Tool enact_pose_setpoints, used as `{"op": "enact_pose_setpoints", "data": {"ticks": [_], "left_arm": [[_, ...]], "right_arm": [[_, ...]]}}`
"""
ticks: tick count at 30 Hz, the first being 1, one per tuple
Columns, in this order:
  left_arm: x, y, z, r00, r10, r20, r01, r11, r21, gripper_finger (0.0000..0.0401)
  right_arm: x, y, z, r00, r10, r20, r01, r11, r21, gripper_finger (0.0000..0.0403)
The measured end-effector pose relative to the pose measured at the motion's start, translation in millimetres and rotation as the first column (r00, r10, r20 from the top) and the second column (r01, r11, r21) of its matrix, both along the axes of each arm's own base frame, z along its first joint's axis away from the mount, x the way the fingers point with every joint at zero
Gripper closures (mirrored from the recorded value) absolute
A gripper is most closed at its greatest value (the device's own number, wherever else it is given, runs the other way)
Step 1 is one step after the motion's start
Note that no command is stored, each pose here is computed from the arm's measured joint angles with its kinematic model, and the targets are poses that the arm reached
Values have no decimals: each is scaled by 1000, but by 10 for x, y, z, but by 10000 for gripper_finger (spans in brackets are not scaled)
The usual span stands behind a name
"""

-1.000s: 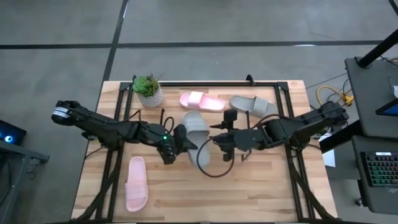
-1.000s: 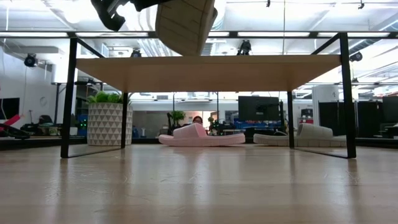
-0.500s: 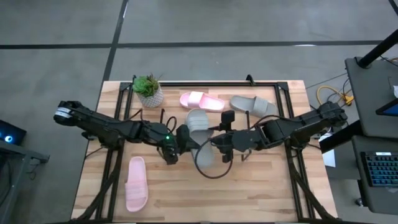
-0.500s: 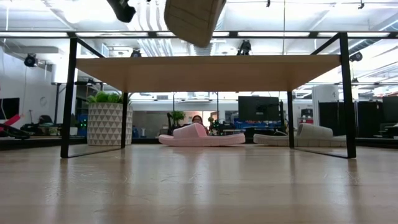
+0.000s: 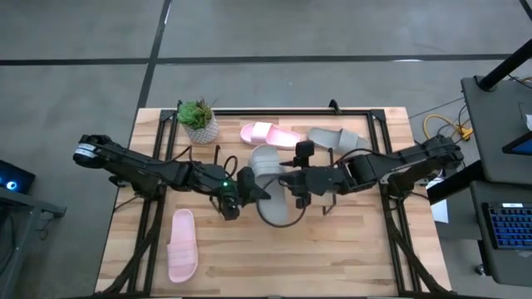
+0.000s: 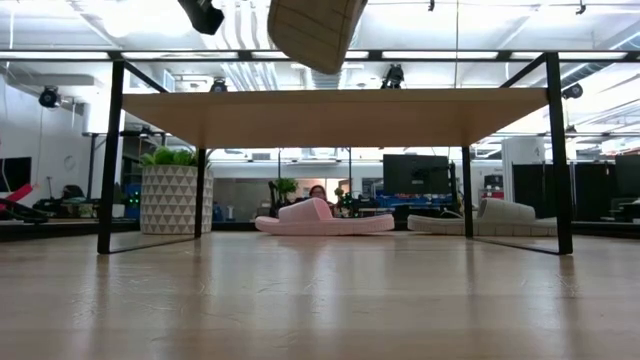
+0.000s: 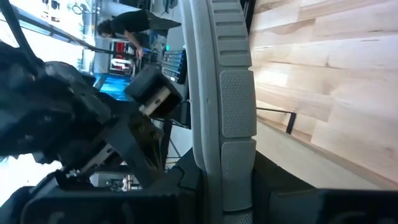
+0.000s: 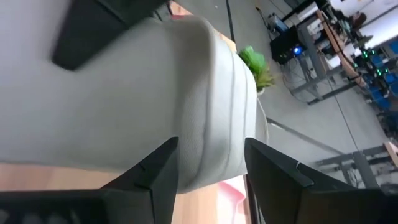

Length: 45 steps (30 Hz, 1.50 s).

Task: Pick and place slides into the shelf
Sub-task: Put the bottom gray slide on the shelf

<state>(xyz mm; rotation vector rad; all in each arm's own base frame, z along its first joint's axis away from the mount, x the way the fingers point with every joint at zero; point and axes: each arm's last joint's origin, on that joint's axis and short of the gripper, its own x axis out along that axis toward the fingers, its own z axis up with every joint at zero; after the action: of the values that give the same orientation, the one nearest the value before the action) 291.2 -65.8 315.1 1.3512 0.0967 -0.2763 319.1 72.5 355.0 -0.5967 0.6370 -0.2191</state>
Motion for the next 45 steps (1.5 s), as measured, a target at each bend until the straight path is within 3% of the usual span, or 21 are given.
{"op": "enact_pose_setpoints", "data": {"ticks": [13, 17, 22, 25, 28, 32, 37, 42, 45], "left_arm": [[3, 4, 18, 1000, 5, 2, -5, 1000, 0, 359], [3, 3, 19, 1000, 4, -1, -4, 1000, -3, 359], [4, 3, 25, 1000, 5, 4, -5, 1000, -8, 359], [5, 3, 28, 1000, 7, 7, -6, 1000, -18, 359], [5, 4, 90, 999, 35, 12, -33, 992, -123, 357], [-32, 29, 170, 993, 117, 18, -109, 968, -227, 297], [-103, 36, 235, 990, 141, 24, -127, 943, -309, 220], [-166, -26, 250, 987, 163, 6, -149, 919, -365, 185], [-197, -87, 251, 973, 230, 4, -212, 907, -362, 180]], "right_arm": [[75, -66, -67, 1000, -22, -19, 22, 1000, -5, 242], [122, -55, -143, 998, -22, -51, 21, 1000, -19, 287], [132, -53, -167, 998, -22, -65, 20, 999, -30, 377], [126, -55, -146, 998, -18, -65, 15, 999, -35, 388], [122, -64, -121, 997, -46, -57, 42, 997, -62, 391], [103, -87, -129, 993, -98, -67, 89, 989, -118, 393], [94, -112, -118, 984, -169, -49, 158, 970, -186, 393], [87, -135, -91, 966, -260, 0, 252, 936, -246, 394], [86, -163, -82, 944, -327, 32, 322, 901, -292, 394]]}}
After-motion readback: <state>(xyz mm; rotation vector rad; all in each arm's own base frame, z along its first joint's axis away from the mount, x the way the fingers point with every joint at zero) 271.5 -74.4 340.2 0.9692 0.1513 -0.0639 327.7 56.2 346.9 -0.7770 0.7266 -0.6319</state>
